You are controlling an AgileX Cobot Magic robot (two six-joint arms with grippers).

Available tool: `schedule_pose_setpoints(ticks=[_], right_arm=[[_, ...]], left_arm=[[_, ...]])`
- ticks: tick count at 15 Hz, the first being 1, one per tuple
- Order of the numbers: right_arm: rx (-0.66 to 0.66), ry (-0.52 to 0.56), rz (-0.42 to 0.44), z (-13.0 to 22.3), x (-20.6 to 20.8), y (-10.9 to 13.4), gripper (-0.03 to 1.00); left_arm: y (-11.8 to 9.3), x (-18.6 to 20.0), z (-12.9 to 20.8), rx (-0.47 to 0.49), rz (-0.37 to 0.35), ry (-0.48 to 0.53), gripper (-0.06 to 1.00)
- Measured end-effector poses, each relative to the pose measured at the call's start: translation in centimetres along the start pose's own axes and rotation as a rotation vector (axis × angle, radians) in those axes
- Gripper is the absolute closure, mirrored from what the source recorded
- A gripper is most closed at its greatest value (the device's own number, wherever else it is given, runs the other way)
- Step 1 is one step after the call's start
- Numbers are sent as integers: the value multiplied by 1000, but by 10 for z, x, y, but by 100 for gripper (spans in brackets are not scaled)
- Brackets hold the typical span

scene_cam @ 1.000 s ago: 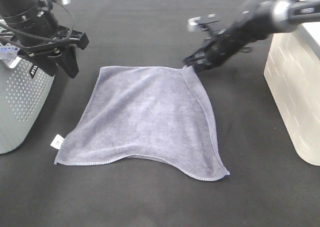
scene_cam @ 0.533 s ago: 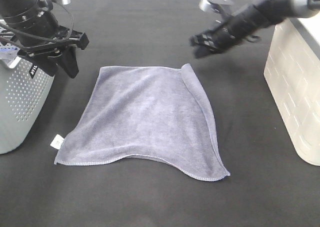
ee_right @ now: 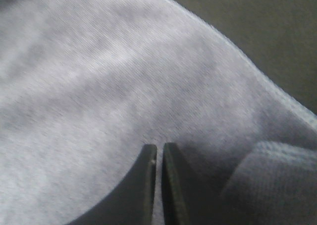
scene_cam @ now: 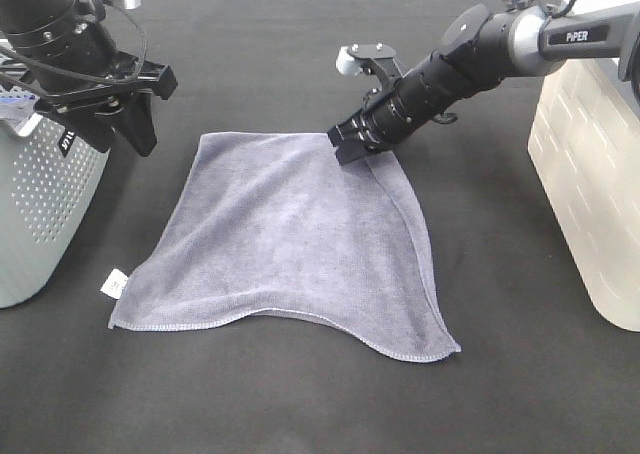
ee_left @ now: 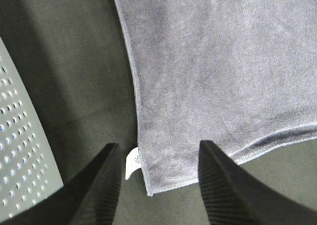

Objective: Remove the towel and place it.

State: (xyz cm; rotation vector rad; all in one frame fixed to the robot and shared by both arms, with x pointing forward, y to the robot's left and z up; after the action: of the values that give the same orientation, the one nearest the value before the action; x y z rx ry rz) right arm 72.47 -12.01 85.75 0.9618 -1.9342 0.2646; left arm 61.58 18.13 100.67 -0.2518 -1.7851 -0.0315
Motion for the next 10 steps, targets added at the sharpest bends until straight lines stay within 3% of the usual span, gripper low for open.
schedule_pose_setpoints(ticks=[6, 10], right_arm=[[-49, 47, 53, 11, 0, -15, 91], [-174, 18, 97, 30, 25, -62, 91]], left_arm=[[0, 0, 0, -1, 0, 0, 48], [0, 0, 0, -2, -1, 0, 48]])
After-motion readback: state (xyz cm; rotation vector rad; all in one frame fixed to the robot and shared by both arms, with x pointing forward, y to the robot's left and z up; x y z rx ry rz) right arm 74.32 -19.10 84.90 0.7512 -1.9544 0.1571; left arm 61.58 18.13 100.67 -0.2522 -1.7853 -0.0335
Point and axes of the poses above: a point on each arm's last joint axis where the gripper is mounted, x pointing back along that axis away from the gripper, y along the wrist's bending axis when the last joint is at zero, z = x × y, the point moved 1 cm from there along -x, pointing out along that axis toward the gripper, and after that the axes turned 6 degrees about x, right-handed, at the moved point
